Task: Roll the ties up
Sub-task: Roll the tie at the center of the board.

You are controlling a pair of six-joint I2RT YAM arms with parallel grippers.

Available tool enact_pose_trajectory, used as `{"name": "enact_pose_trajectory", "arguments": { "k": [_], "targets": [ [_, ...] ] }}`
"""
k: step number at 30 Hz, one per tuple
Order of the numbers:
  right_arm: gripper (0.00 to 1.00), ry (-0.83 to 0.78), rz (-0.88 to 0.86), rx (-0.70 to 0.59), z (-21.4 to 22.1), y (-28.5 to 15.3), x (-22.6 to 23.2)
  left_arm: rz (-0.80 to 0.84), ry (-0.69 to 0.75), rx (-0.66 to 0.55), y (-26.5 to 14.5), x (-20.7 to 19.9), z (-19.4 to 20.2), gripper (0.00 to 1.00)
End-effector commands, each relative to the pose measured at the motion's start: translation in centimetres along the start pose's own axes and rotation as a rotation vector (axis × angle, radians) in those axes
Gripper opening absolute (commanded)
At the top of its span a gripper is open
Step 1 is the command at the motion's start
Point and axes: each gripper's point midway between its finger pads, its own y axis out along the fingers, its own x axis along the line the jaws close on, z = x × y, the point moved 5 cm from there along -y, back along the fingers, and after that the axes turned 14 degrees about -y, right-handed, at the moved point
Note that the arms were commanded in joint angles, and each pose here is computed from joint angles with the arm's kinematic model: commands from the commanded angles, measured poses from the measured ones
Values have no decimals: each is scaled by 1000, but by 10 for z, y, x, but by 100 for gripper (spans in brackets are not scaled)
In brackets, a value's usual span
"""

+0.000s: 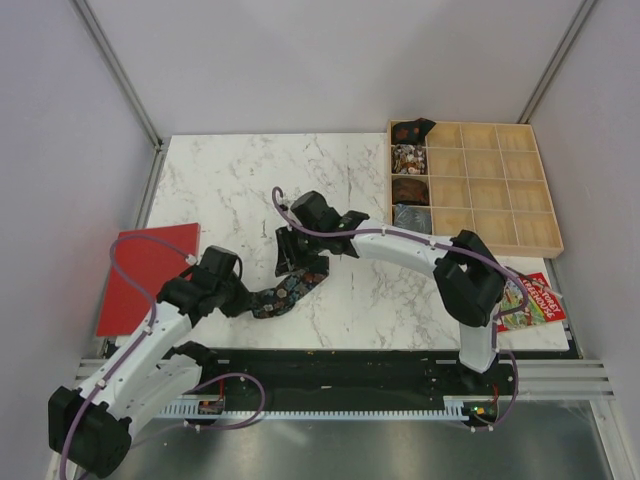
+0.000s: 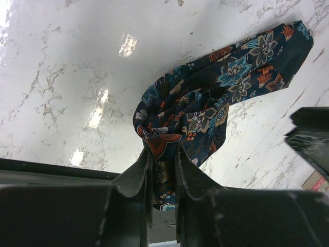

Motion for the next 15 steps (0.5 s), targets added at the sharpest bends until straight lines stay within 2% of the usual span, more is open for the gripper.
{"name": "enact_pose_trajectory", "arguments": {
  "k": [1, 15],
  "targets": [
    [38, 2, -30, 35, 14, 22, 15, 9, 26, -28, -14, -4, -5, 8],
    [36, 11, 24, 109, 39, 53, 9, -32, 24, -64, -18, 1, -10, 8]
  ]
}}
